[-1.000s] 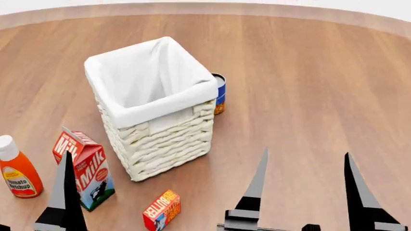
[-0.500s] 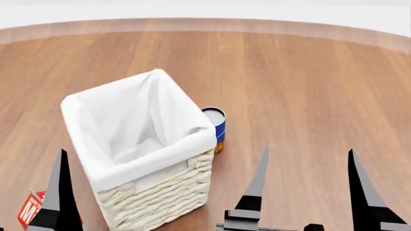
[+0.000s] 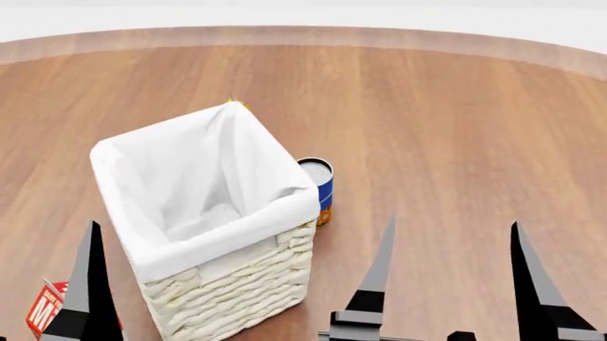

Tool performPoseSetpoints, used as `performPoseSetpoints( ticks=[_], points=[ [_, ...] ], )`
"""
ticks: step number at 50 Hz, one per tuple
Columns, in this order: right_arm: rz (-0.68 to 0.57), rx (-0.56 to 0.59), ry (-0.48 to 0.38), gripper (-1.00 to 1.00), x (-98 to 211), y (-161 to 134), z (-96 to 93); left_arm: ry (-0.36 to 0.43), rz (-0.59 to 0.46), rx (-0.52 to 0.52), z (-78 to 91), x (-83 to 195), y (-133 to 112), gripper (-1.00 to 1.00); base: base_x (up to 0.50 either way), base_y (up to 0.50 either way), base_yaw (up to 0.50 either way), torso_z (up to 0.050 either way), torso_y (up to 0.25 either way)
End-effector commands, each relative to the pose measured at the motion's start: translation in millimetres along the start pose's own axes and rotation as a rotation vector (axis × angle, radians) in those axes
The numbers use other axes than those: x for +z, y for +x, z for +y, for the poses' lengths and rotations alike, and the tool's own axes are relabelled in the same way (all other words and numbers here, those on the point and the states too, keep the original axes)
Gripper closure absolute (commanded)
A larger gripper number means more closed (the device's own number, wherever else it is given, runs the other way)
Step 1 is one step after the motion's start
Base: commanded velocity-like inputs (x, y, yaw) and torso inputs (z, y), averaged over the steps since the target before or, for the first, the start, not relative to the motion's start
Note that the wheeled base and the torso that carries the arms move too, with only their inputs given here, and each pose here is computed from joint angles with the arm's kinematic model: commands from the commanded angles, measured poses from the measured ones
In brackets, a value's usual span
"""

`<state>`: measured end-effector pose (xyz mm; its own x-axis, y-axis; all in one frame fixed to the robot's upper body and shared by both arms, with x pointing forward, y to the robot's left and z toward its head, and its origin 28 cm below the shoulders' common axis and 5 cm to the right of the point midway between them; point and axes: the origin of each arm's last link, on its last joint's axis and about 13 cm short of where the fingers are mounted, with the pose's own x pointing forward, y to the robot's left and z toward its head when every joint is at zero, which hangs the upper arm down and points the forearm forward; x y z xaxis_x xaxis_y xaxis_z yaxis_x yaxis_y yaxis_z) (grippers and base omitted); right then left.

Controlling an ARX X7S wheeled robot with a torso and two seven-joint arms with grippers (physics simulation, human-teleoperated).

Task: Pick up the butter and put it in the basket.

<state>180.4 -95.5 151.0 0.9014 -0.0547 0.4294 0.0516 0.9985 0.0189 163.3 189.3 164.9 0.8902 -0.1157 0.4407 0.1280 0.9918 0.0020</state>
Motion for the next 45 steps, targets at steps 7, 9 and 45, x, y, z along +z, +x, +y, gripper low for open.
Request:
performPoseSetpoints(
  ticks=[7,9,45],
  points=[
    [0.017,0.010,-0.041,-1.00,-2.7,0.0,1.5,-0.001,-0.001,0.000,0.2,-0.5,0.3,-1.00,0.00,0.41,0.00,0.000,0.000],
    [0.016,0.013,-0.042,-1.00,-2.6,-0.2,1.4,-0.001,-0.002,0.000,0.2,0.1,0.1,-1.00,0.00,0.50,0.00,0.000,0.000],
    [-0.100,0.013,-0.003,-1.00,7.6,-3.7,-0.2,0.004,-0.002,0.002,0.4,1.4,-0.9,-1.00,0.00,0.26,0.00,0.000,0.000]
  ],
)
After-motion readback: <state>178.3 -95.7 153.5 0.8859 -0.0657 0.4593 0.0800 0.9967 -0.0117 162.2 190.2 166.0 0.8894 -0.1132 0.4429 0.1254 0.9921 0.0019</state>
